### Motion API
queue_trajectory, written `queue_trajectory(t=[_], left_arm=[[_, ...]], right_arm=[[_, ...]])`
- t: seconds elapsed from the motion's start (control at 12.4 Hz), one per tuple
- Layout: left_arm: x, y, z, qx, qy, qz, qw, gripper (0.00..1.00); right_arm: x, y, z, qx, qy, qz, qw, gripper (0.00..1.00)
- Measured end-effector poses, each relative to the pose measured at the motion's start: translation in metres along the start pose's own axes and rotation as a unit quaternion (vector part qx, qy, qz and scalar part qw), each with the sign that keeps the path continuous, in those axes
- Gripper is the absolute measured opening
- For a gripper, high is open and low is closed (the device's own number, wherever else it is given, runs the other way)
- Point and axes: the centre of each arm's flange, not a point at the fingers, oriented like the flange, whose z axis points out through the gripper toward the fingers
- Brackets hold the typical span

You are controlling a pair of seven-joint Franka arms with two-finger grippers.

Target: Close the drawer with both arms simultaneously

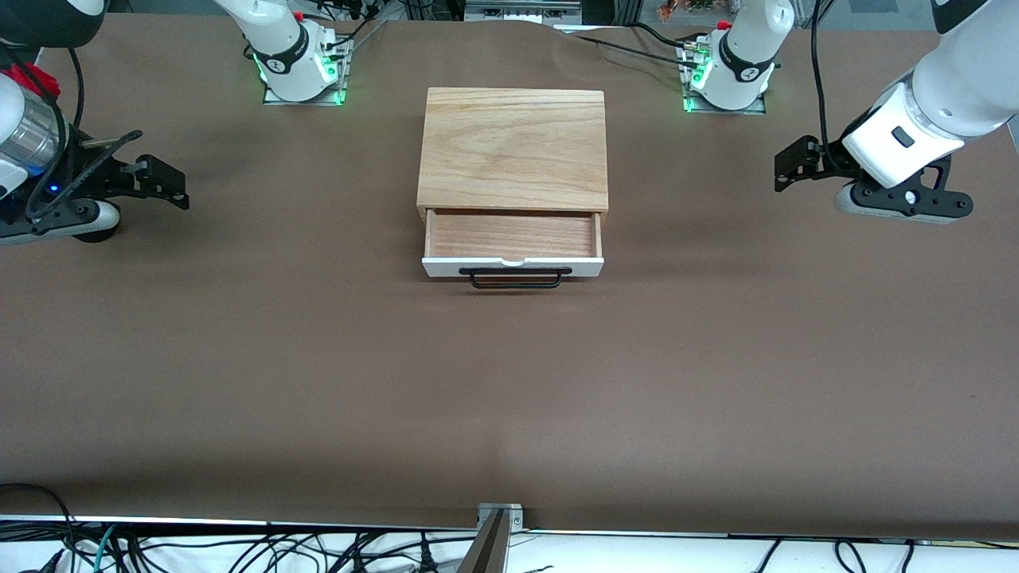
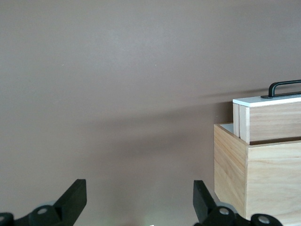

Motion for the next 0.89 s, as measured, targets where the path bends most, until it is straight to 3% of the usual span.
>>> queue_trajectory(t=[0.89], left_arm=[[0.0000, 0.0000, 0.0000, 0.000, 0.000, 0.000, 1.000, 1.00]], right_arm=[[-0.0005, 0.0004, -0.0048, -0.001, 0.005, 0.000, 1.000, 1.00]])
